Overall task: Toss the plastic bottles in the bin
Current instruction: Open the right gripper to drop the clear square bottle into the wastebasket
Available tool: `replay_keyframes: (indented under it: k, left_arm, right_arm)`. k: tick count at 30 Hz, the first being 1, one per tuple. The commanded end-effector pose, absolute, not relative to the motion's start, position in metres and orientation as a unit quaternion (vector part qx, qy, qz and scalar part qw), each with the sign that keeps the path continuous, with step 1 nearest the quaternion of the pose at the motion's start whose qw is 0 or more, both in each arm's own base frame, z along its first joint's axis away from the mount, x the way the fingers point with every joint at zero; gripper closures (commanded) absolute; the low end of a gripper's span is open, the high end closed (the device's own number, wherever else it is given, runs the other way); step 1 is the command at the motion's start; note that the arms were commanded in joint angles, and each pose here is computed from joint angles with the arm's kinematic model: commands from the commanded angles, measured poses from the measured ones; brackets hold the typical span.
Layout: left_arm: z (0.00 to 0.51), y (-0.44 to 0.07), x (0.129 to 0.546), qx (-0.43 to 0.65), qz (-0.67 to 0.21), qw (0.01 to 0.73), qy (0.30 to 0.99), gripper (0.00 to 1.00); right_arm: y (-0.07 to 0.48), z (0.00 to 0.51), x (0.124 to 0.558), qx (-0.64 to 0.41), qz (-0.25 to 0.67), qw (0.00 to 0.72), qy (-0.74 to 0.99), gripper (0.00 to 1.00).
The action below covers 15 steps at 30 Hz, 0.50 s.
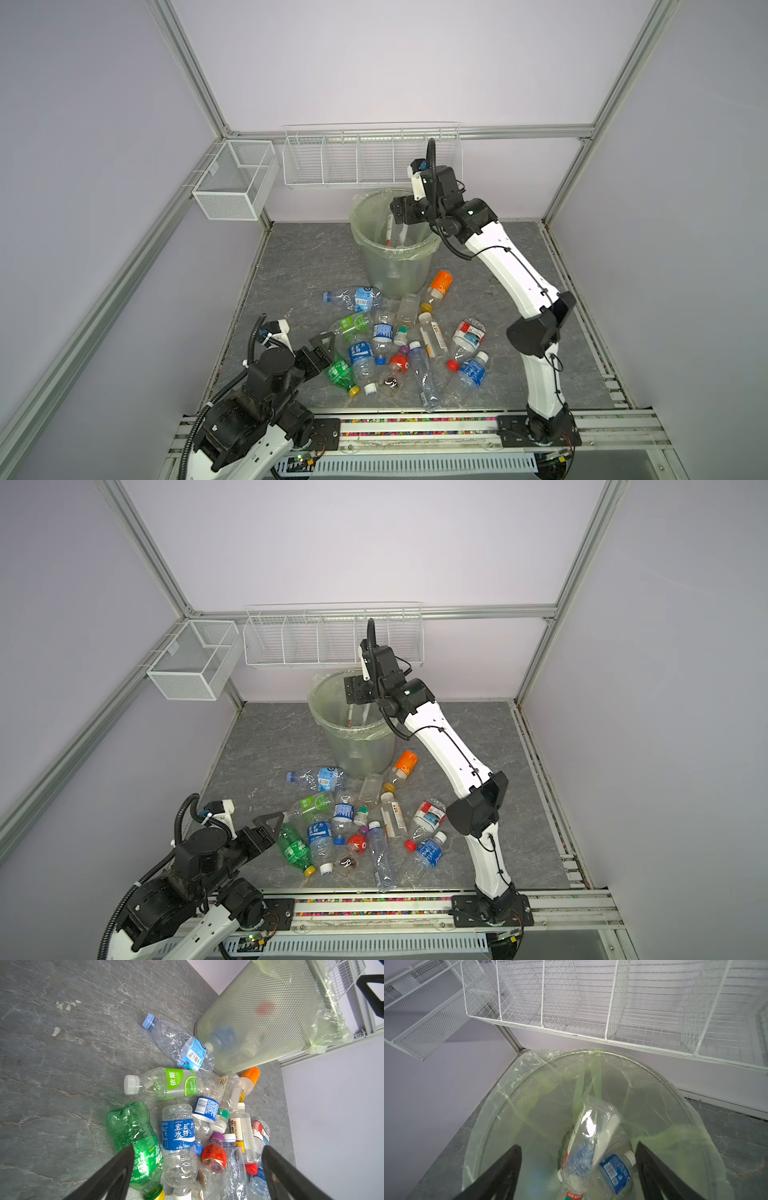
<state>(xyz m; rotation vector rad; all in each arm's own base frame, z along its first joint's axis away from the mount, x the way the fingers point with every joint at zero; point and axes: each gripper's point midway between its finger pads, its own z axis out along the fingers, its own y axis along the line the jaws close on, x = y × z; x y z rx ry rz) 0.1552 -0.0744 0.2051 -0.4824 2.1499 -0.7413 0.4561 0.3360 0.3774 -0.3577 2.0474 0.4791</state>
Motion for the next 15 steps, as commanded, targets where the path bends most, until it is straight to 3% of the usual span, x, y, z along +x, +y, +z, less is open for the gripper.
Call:
replay_keyframes:
  k: [1,15]
  left_arm:
    - [0.198,-0.078,0.159,-0.193,-0.287,0.386,0.856,0.05]
    - [0.197,-0.078,0.159,-0.194,-0.283,0.382,0.858,0.06]
  right_arm:
    - [0.317,0.454,0.432,-0.142,0.224,0.554,0.789,0.12]
    - [0.275,0.465,0.374,-0.114,0.253,0.559,0.782,0.12]
